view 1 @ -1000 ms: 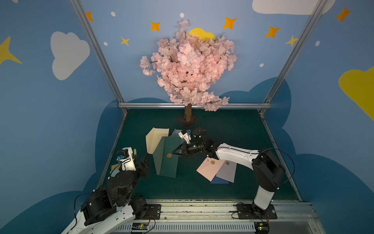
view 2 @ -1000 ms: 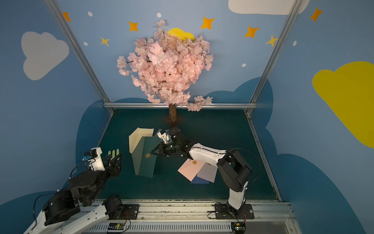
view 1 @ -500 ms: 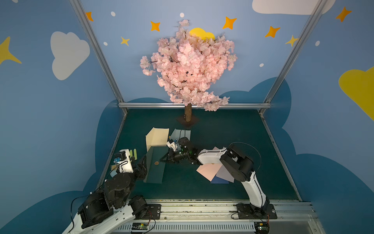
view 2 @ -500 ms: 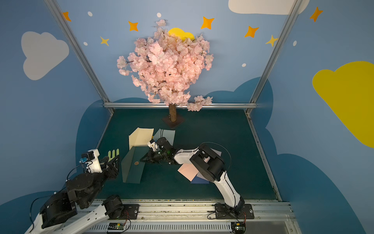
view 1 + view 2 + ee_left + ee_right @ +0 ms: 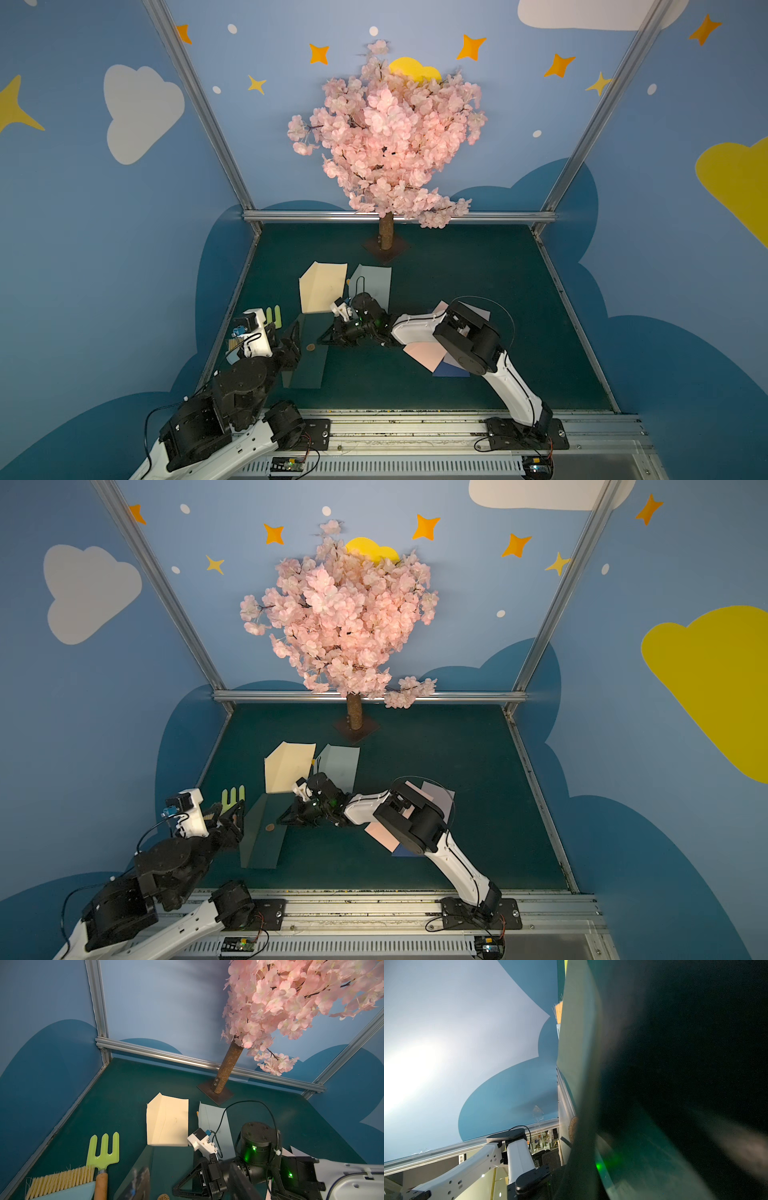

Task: Open the envelope
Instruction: Place the envelope at the center of the board.

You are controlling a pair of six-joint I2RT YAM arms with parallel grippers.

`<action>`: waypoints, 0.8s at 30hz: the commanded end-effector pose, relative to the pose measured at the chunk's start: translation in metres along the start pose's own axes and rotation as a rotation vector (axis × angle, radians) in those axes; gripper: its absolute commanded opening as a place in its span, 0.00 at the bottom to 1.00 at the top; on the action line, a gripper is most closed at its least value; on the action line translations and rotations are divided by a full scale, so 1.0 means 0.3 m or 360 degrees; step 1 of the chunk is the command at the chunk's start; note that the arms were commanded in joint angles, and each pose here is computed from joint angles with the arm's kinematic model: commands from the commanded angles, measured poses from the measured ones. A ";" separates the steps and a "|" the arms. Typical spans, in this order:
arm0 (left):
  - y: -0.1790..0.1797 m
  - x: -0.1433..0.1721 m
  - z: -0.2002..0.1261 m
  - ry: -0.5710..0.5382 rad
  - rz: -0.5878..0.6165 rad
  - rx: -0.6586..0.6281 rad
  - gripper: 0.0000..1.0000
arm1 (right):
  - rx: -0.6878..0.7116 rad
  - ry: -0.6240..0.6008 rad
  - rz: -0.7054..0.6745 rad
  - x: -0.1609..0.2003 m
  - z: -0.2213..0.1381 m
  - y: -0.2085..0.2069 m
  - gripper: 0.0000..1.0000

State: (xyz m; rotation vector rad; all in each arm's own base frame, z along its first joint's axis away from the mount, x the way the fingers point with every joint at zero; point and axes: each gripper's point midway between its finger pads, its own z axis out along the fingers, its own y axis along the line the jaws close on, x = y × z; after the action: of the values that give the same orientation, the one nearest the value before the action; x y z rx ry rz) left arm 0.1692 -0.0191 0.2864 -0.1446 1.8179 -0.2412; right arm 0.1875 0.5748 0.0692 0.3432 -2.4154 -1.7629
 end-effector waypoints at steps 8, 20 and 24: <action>0.022 0.015 -0.006 -0.0003 -0.0002 -0.0019 0.61 | 0.0057 -0.0006 0.0046 -0.011 0.029 -0.062 0.10; 0.036 0.025 -0.008 -0.0008 -0.0008 -0.0032 0.61 | 0.0119 -0.0009 0.0081 0.005 0.003 -0.090 0.24; 0.041 0.026 -0.009 -0.0015 -0.0010 -0.0036 0.61 | 0.0191 -0.0017 0.0072 0.015 -0.022 -0.098 0.29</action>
State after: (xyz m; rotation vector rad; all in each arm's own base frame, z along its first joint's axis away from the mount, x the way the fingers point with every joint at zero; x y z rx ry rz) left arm 0.1655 -0.0122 0.2804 -0.1569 1.8142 -0.2346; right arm 0.1871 0.5661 0.0348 0.2785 -2.4824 -1.6359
